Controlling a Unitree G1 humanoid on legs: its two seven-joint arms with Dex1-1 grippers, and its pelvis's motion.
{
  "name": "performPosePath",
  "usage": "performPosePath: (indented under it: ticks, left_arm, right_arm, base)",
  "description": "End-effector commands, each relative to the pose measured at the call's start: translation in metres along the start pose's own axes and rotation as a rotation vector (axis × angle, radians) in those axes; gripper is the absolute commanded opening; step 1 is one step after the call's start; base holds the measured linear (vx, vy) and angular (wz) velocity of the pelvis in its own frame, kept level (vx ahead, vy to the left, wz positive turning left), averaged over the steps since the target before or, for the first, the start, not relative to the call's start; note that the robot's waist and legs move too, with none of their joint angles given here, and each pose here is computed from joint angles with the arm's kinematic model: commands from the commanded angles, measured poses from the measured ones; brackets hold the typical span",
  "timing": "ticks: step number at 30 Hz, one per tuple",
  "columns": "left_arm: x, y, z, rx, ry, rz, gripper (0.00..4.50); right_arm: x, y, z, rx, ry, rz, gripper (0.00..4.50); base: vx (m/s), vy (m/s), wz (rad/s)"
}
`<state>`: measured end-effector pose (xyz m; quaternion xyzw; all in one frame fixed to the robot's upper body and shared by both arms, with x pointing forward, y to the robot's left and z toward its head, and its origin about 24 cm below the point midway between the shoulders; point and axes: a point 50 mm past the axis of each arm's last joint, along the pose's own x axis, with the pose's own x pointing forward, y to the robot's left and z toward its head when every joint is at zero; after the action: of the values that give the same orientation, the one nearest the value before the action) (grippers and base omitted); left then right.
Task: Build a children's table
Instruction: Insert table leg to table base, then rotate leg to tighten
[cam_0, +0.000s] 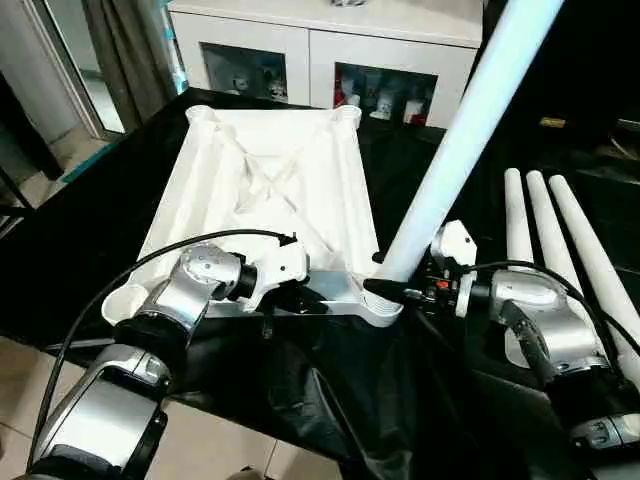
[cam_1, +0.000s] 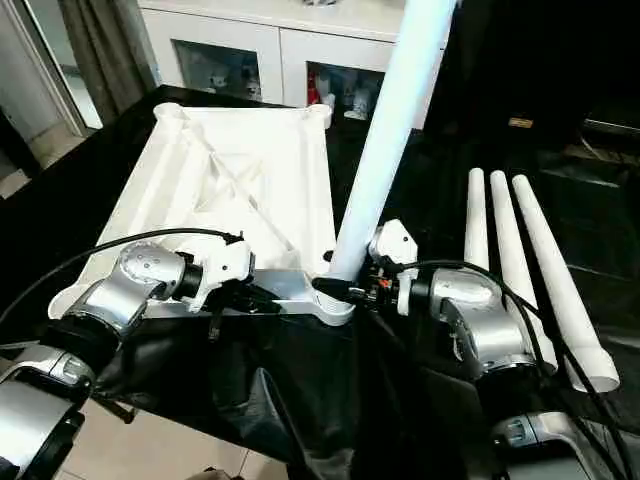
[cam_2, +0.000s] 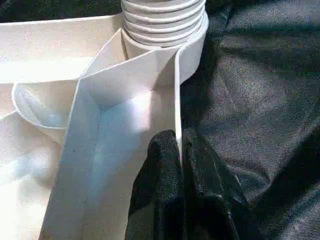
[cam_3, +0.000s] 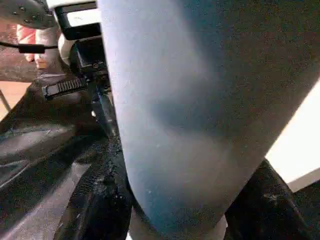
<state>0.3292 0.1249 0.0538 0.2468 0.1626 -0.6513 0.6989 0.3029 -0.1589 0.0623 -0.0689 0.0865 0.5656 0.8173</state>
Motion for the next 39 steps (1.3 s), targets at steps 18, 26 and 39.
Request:
performPosePath:
  ticks: [18,26,39]
  left_arm:
    - [-0.01,0.006,0.002,0.022,0.054,-0.022,0.0]
    - [-0.01,0.015,0.005,-0.019,0.047,0.075,0.0]
    - [0.005,0.052,0.035,-0.206,0.046,0.409,0.0]
  right_arm:
    - [-0.001,0.018,-0.053,0.11,0.241,0.14,1.91]
    - [0.008,0.005,-0.054,0.125,0.214,-0.068,1.91]
    - [0.041,-0.023,-0.058,0.302,0.182,-0.66,1.91]
  base:
    - [0.0,0.0,0.0]
    - [0.0,0.0,0.0]
    - [-0.009,0.0,-0.01]
